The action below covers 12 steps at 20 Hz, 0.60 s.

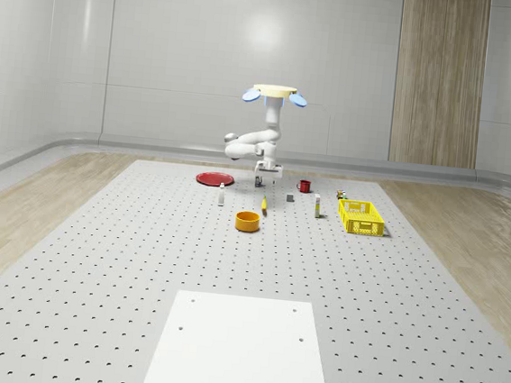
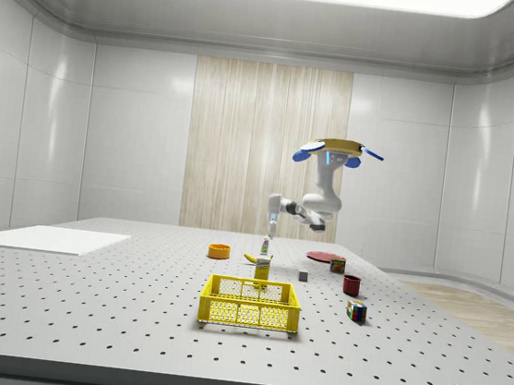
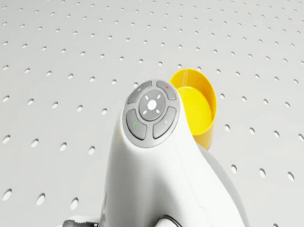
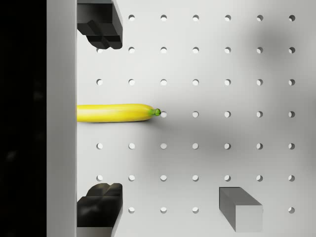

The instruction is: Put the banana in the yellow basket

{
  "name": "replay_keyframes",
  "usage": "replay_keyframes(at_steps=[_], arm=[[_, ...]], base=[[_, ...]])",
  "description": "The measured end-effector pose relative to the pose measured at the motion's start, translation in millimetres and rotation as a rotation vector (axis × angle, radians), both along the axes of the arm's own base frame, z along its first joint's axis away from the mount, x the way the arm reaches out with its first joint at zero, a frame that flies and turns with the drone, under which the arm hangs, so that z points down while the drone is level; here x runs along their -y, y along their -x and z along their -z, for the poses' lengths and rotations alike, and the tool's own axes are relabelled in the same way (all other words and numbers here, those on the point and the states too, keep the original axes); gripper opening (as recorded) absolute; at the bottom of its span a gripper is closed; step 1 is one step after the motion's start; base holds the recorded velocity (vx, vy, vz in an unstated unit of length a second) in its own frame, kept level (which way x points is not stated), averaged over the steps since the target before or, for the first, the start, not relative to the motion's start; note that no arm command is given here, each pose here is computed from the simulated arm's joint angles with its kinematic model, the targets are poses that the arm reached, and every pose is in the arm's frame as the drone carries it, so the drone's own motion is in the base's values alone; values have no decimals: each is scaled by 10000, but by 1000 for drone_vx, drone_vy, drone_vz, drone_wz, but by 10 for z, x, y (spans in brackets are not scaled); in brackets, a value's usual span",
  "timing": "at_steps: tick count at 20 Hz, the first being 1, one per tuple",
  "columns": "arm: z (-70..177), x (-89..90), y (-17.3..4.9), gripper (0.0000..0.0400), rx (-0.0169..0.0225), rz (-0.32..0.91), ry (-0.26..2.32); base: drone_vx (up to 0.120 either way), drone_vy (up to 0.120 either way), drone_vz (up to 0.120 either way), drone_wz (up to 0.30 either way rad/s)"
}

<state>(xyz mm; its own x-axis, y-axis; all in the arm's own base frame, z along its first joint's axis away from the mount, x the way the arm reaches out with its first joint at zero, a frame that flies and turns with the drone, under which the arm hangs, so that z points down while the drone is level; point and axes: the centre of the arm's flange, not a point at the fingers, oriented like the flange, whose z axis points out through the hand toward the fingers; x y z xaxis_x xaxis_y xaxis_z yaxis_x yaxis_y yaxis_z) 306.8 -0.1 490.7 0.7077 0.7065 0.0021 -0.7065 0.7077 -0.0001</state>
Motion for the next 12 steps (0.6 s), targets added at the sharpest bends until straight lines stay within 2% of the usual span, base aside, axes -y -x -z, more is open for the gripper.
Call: replay_keyframes(at_steps=[7, 8, 12], arm=[[0, 0, 0, 400, 0, -1, 0], [0, 0, 0, 400, 0, -1, 0], [0, 0, 0, 400, -1, -2, 0]], base=[[114, 0, -120, 0], [0, 0, -40, 0], [0, 0, -120, 0]])
